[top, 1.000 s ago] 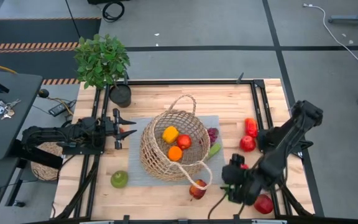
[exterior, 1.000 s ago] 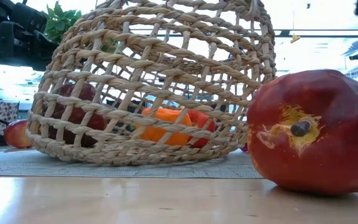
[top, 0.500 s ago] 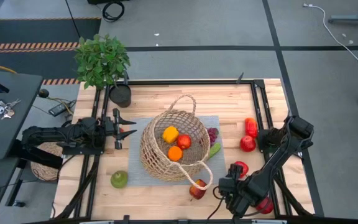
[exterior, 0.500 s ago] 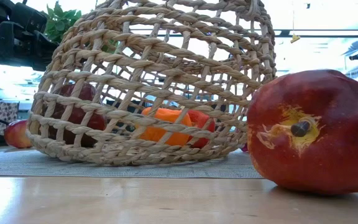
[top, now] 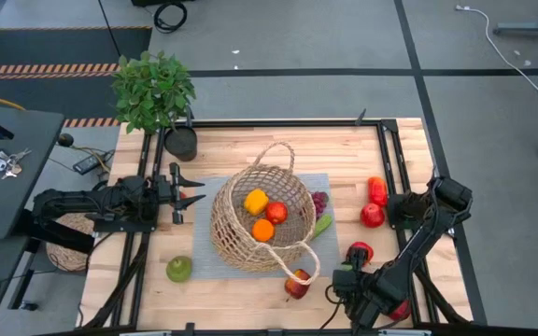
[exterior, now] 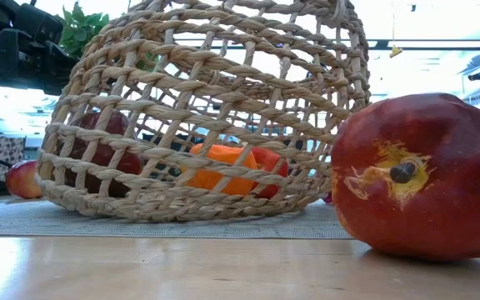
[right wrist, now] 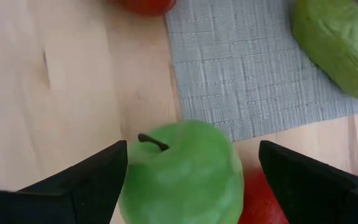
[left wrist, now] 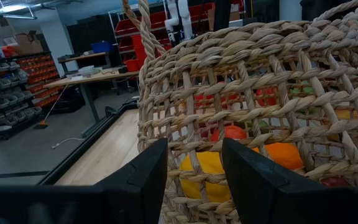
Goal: Build produce basket
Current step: Put the green apple into the brown basket
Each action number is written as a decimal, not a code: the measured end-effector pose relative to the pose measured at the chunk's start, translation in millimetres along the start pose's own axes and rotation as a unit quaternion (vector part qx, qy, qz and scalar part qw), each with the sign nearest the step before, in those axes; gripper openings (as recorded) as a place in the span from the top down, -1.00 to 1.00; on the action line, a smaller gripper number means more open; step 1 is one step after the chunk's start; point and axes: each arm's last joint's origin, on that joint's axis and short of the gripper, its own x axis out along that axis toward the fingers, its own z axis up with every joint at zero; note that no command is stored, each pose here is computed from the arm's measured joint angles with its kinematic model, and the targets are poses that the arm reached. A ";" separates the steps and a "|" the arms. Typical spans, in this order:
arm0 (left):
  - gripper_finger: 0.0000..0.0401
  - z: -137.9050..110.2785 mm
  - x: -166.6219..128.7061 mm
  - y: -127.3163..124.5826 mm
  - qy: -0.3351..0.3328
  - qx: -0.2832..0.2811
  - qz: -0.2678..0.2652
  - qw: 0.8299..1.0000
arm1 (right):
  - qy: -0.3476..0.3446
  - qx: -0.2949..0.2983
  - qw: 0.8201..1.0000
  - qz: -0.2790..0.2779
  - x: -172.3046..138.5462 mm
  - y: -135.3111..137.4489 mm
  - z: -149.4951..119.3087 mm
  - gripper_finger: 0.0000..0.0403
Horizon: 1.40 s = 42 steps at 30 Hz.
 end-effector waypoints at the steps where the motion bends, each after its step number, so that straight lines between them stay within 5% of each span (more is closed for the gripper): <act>1: 0.20 0.1 0.0 0.0 0.000 0.000 0.000 1.000 | 0.002 -0.010 1.000 0.000 0.4 0.3 -0.2 -0.85; 15: 0.20 0.1 0.0 0.0 0.000 0.000 0.000 1.000 | 0.078 -0.132 0.986 0.067 6.4 -3.6 9.5 -0.98; 27: 0.20 0.1 0.0 0.0 0.000 0.000 0.000 1.000 | 0.076 -0.245 0.965 0.049 22.0 -10.3 -0.6 -0.90; 42: 0.20 0.1 0.0 0.0 0.000 0.000 0.000 1.000 | 0.096 -0.262 0.959 0.050 29.8 -15.9 -3.2 -0.74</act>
